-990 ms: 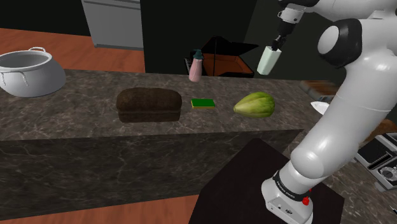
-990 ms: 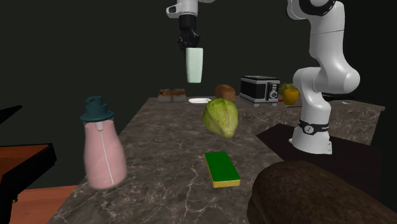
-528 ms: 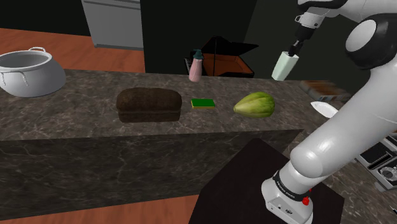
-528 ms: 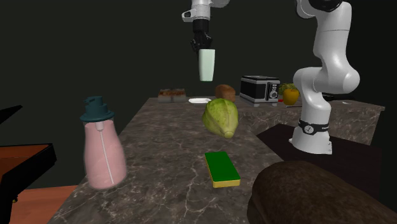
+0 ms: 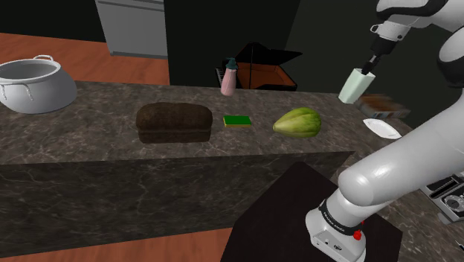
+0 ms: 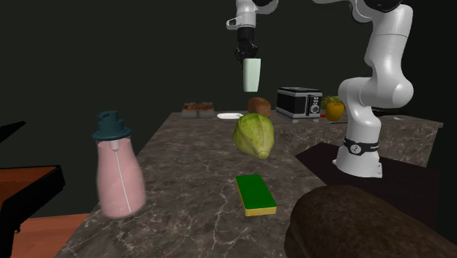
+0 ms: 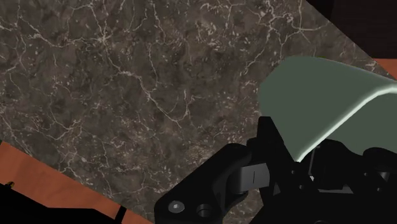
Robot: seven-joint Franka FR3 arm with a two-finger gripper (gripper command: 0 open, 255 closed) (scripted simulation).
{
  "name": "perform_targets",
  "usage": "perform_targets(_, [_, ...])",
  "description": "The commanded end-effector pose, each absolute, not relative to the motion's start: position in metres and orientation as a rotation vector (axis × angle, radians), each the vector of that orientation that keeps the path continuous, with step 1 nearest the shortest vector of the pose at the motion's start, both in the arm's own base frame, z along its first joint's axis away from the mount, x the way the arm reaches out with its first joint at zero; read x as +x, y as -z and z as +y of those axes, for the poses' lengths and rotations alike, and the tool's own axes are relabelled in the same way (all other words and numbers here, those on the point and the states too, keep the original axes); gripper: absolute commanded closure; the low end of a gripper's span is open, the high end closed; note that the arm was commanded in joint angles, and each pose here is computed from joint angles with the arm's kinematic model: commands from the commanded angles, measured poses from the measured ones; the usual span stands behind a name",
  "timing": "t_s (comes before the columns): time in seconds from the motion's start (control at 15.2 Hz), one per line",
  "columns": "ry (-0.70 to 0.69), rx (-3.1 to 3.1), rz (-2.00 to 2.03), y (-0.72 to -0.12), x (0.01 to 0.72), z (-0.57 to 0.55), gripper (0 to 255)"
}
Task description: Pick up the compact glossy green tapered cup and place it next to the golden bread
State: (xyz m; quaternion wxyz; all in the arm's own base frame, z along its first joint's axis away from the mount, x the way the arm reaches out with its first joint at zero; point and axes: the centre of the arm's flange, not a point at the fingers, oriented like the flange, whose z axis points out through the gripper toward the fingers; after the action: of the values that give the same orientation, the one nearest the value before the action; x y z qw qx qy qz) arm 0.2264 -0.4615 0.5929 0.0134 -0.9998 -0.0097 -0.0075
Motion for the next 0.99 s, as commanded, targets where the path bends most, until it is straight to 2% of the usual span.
perform_targets(0.0, [0.023,-3.115,-0.032,-0.592,0.201,-0.469,255])
perform_targets(0.92, [0.023,-3.115,-0.032,-0.592,0.019,-0.499,255])
